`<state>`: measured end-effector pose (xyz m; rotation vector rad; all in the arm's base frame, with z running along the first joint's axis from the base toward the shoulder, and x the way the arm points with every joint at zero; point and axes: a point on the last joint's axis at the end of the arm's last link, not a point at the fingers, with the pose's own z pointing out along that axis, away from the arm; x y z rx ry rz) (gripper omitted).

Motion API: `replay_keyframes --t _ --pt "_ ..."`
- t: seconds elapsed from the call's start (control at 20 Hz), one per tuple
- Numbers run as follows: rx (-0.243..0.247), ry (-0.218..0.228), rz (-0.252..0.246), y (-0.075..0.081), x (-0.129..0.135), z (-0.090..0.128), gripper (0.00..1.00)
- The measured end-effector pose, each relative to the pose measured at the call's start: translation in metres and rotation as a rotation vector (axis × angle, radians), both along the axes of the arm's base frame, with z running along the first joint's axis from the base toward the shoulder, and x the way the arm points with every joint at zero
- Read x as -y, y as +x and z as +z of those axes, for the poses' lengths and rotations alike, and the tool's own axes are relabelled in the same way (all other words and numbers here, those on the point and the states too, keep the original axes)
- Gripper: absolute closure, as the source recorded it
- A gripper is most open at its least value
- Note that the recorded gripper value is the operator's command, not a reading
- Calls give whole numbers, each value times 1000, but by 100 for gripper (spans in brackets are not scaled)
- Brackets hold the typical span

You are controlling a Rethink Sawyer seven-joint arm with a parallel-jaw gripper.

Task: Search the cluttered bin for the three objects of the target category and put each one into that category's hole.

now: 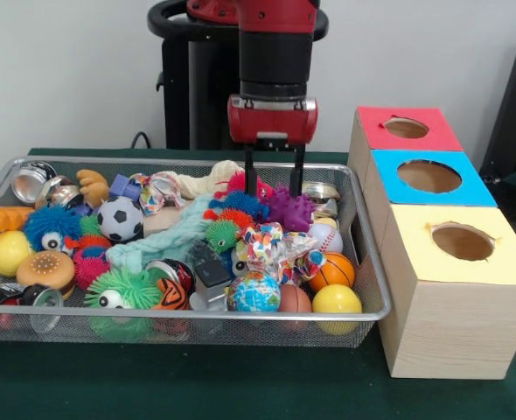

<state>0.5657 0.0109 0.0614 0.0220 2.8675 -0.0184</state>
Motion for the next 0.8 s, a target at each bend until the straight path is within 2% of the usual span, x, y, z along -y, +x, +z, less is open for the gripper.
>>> replay_keyframes --t 0.15,0.4,0.8 --pt "34 -7 8 4 2 -16 0" --pt "43 -16 -10 7 15 -33 0" --pt "44 -23 -52 12 41 -40 0"
